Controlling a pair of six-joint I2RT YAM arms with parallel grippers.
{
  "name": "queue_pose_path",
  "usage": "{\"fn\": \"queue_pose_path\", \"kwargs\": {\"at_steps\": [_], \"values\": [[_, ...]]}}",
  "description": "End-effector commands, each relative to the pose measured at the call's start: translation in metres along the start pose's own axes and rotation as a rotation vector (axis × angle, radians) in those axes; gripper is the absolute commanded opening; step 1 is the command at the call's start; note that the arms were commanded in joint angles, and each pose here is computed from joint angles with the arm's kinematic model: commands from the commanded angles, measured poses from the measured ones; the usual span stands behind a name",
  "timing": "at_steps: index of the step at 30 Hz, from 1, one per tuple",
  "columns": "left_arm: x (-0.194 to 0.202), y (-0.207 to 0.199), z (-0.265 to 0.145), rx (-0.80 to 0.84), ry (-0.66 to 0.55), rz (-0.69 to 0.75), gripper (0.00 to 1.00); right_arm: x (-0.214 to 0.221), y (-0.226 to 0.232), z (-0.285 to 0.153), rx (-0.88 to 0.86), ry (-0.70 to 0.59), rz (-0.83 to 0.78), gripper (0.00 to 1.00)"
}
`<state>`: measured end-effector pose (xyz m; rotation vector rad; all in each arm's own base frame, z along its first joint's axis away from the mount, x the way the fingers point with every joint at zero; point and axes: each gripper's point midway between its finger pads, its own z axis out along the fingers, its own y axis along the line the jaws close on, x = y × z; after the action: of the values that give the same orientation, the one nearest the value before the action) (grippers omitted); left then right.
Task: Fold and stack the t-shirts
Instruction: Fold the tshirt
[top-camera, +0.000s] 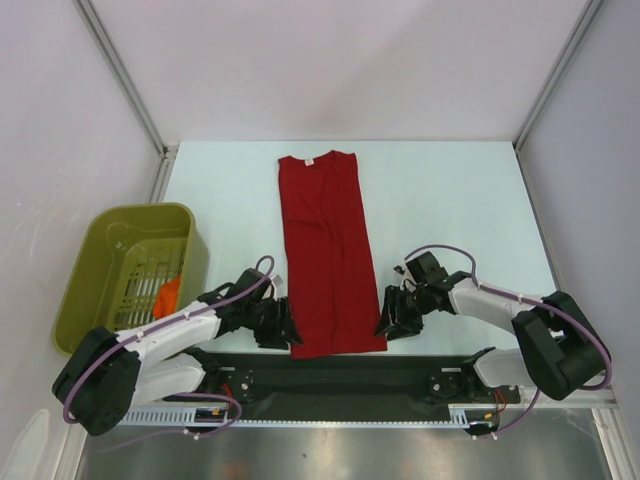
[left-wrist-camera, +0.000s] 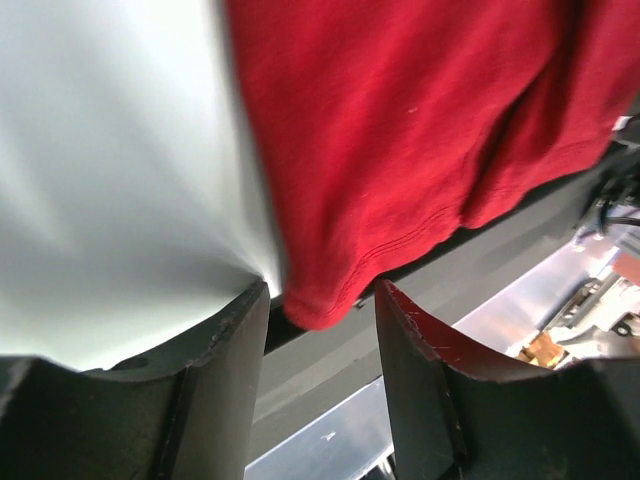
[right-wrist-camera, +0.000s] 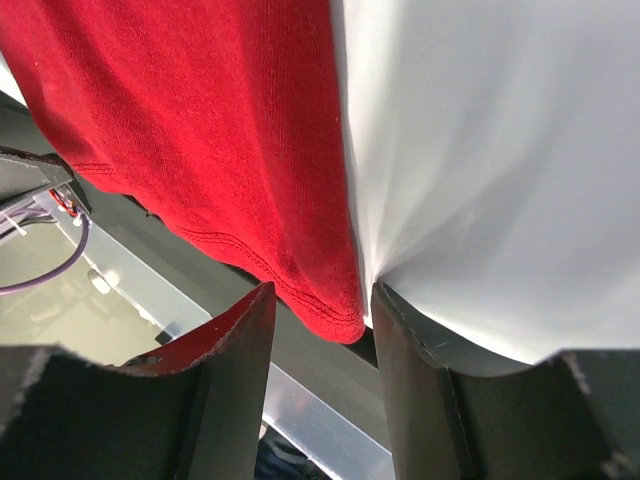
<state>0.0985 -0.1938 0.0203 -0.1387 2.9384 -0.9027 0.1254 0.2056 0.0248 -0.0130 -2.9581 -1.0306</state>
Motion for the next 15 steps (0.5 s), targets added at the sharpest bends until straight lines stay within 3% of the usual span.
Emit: {"fn": "queue_pose_path", "kwargs": {"at_steps": [1,11,15], "values": [[-0.0082,-0.0029,0.0074,0.040,-0.042,0.001,0.54,0.0009,-0.0046,0.0027,0.005,0.002,-0.030,0.50],[-0.0039,0.0043,0.0146,0.020,-0.013,-0.021,0.47,0.0021,-0.0103,0.0087,0.011,0.010,-0.025,0.50],[-0.0017,0.0070,0.0142,0.006,-0.005,-0.028,0.30,0.0026,-0.0116,0.0100,0.010,0.015,-0.027,0.45]]}}
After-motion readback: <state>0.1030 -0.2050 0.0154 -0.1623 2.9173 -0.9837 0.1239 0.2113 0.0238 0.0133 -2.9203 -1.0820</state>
